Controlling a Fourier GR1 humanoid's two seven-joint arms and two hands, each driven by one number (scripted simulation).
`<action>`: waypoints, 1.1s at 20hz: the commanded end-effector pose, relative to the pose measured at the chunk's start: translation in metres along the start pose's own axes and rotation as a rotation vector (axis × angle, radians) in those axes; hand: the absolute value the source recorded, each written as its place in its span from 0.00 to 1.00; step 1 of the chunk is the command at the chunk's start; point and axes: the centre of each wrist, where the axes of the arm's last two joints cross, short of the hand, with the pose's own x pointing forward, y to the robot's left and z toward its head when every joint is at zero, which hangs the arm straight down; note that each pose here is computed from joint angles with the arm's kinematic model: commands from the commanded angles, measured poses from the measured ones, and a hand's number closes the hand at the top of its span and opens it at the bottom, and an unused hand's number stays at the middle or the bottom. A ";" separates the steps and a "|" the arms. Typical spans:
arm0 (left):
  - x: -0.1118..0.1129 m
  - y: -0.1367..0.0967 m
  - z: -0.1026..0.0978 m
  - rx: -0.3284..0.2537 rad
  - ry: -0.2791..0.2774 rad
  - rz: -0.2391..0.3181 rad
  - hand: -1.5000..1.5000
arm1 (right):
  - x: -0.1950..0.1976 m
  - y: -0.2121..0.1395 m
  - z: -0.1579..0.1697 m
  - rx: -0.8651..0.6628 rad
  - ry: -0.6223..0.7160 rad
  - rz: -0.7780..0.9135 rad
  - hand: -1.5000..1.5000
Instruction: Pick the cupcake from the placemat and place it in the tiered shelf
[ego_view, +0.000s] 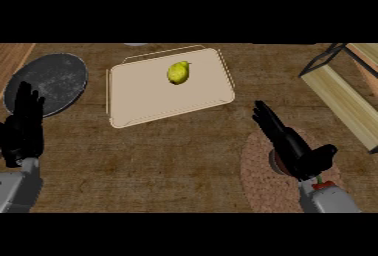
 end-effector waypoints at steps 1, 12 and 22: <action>-0.008 0.006 -0.002 -0.051 0.007 -0.004 0.50 | 0.026 -0.022 -0.005 0.041 -0.048 0.039 1.00; 0.030 -0.064 0.010 -0.438 0.025 0.025 0.50 | 0.072 -0.160 -0.020 0.098 -0.290 -0.203 0.00; 0.045 -0.063 0.011 -0.434 0.039 0.008 0.50 | 0.154 -0.200 0.002 0.503 -0.117 0.212 0.00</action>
